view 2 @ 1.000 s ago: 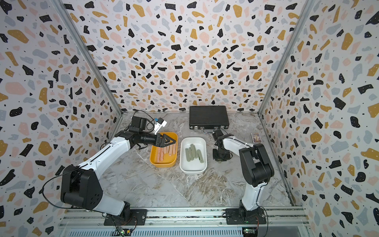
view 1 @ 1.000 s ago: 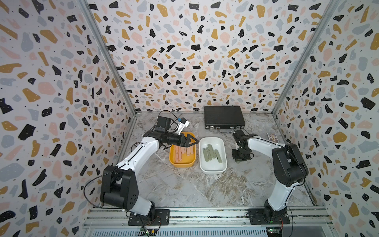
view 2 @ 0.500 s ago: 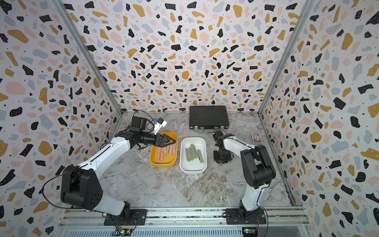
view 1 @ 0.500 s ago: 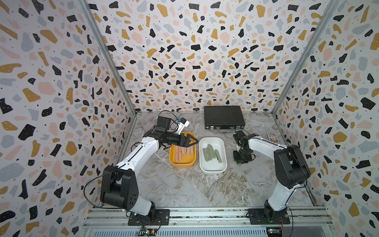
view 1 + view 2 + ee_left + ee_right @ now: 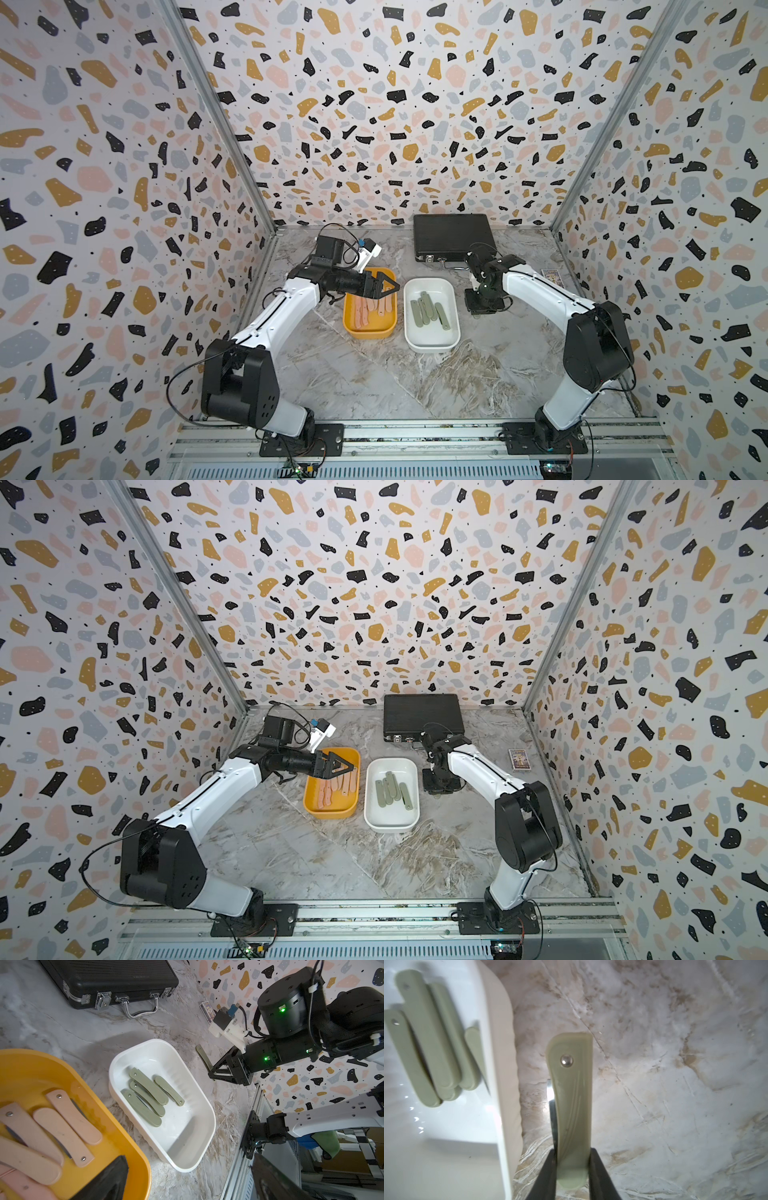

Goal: Place the fruit knives into the storage box by color
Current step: Pick up the fruit knife from the center of the board, then place the fruit knife in the storage box.

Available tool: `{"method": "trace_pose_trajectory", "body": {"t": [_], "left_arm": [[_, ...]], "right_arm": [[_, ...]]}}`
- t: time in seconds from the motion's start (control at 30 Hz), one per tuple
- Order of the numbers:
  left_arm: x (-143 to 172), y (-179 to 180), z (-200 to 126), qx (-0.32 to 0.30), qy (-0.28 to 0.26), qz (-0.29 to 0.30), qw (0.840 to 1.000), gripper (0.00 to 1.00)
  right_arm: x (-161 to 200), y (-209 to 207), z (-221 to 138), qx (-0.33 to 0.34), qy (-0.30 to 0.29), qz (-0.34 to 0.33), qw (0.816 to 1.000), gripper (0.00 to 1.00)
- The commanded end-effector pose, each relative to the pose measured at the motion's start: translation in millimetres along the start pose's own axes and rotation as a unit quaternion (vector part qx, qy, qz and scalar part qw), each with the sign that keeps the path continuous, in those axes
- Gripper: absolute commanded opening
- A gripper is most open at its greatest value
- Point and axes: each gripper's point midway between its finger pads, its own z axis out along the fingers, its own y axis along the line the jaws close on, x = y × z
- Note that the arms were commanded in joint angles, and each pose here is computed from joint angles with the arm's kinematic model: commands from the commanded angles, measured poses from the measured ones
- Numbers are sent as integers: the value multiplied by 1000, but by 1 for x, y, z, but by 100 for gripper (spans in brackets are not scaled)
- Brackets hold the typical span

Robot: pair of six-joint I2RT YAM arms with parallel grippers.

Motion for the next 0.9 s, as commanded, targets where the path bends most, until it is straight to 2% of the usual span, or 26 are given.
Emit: {"method": "trace_pose_trajectory", "body": {"t": [0.0, 0.27, 0.47, 0.87], "left_arm": [[-14, 0, -18, -7, -25, 17, 1000, 93], [-24, 27, -46, -18, -63, -26, 997, 93], [-22, 40, -48, -29, -67, -35, 997, 93], [-18, 48, -43, -22, -59, -51, 997, 93]], "right_arm": [[-7, 12, -28, -1, -19, -17, 1000, 24], [-27, 62, -24, -34, -25, -47, 998, 24], [-32, 91, -4, -54, -13, -57, 997, 25], [-31, 105, 45, -68, 16, -42, 997, 25]]}}
